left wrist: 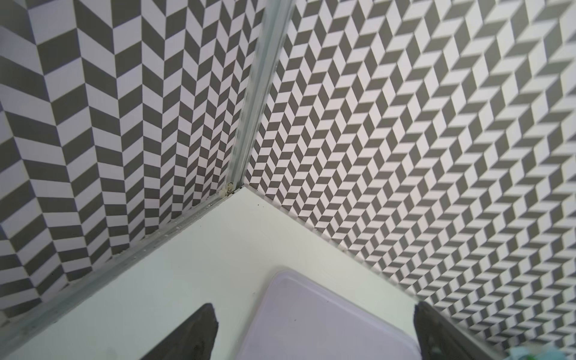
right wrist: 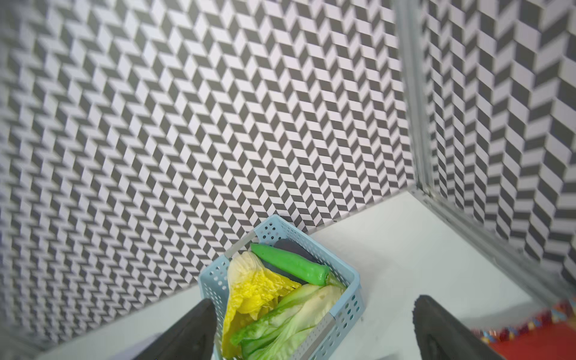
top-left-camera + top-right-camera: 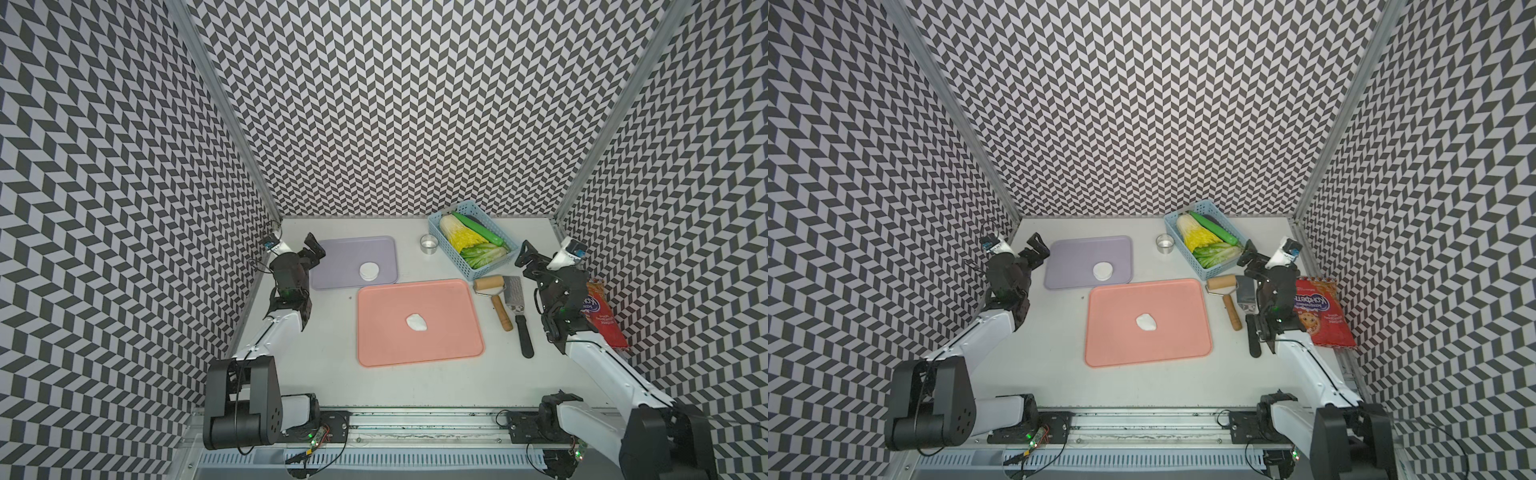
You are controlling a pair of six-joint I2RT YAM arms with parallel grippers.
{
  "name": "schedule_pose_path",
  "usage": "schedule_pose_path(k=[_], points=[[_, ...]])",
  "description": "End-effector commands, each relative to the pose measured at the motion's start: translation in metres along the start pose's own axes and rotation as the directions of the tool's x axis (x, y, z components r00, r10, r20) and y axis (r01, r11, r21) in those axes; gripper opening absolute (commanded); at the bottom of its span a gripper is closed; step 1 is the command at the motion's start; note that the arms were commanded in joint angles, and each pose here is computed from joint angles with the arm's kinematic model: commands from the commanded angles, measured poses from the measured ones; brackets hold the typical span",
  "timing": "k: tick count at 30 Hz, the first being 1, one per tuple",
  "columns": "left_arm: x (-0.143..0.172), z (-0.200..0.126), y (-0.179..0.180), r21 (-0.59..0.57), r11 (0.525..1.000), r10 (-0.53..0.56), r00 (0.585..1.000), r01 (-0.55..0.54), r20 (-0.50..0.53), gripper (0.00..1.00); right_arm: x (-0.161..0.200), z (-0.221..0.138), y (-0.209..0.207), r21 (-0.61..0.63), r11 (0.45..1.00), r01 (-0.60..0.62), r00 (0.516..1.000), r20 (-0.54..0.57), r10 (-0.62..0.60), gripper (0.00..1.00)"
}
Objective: Roll out the dumpling wrappers from the dough
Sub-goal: Pick up the rolling pin from the center of the board.
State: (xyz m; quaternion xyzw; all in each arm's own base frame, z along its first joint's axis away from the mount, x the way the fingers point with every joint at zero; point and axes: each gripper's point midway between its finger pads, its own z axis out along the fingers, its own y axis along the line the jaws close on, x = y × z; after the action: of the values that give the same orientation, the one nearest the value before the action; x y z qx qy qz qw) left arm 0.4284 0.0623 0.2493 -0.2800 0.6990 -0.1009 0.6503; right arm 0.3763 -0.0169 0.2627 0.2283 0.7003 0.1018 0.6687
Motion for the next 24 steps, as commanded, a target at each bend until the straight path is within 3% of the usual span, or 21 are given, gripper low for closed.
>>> schedule_pose_path(k=[1,5,7,12,15,19,24], points=[[0.049,-0.001,-0.002,0.007,0.981,-0.185,0.946,0.194,-0.267,0.93,0.021,-0.011,-0.026,0.098,0.976,-0.196,0.971,-0.115,0.207,1.00],[0.063,-0.024,-0.038,0.093,0.974,-0.164,0.922,0.209,-0.349,0.92,0.040,-0.016,-0.009,0.020,0.991,-0.136,0.955,-0.264,0.136,1.00],[0.079,-0.039,-0.057,0.118,0.976,-0.121,0.902,0.186,-0.415,0.93,0.058,-0.018,-0.008,0.006,0.994,-0.106,0.932,-0.349,0.102,0.94],[0.128,-0.083,-0.073,0.157,0.981,0.002,0.810,0.112,-0.587,0.91,0.100,-0.025,-0.023,0.046,0.999,0.000,0.842,-0.539,0.025,0.91],[0.154,-0.112,-0.068,0.177,0.978,0.037,0.749,0.108,-0.661,0.86,0.123,-0.027,-0.029,0.042,0.999,0.032,0.794,-0.608,0.000,0.88],[0.191,-0.153,-0.072,0.223,0.957,0.046,0.660,0.186,-0.750,0.77,0.144,-0.028,-0.031,0.031,0.999,0.042,0.758,-0.652,-0.012,0.79],[0.223,-0.188,-0.075,0.254,0.946,0.086,0.595,0.204,-0.799,0.75,0.163,-0.028,-0.018,-0.015,0.996,0.089,0.723,-0.687,-0.075,0.78]])
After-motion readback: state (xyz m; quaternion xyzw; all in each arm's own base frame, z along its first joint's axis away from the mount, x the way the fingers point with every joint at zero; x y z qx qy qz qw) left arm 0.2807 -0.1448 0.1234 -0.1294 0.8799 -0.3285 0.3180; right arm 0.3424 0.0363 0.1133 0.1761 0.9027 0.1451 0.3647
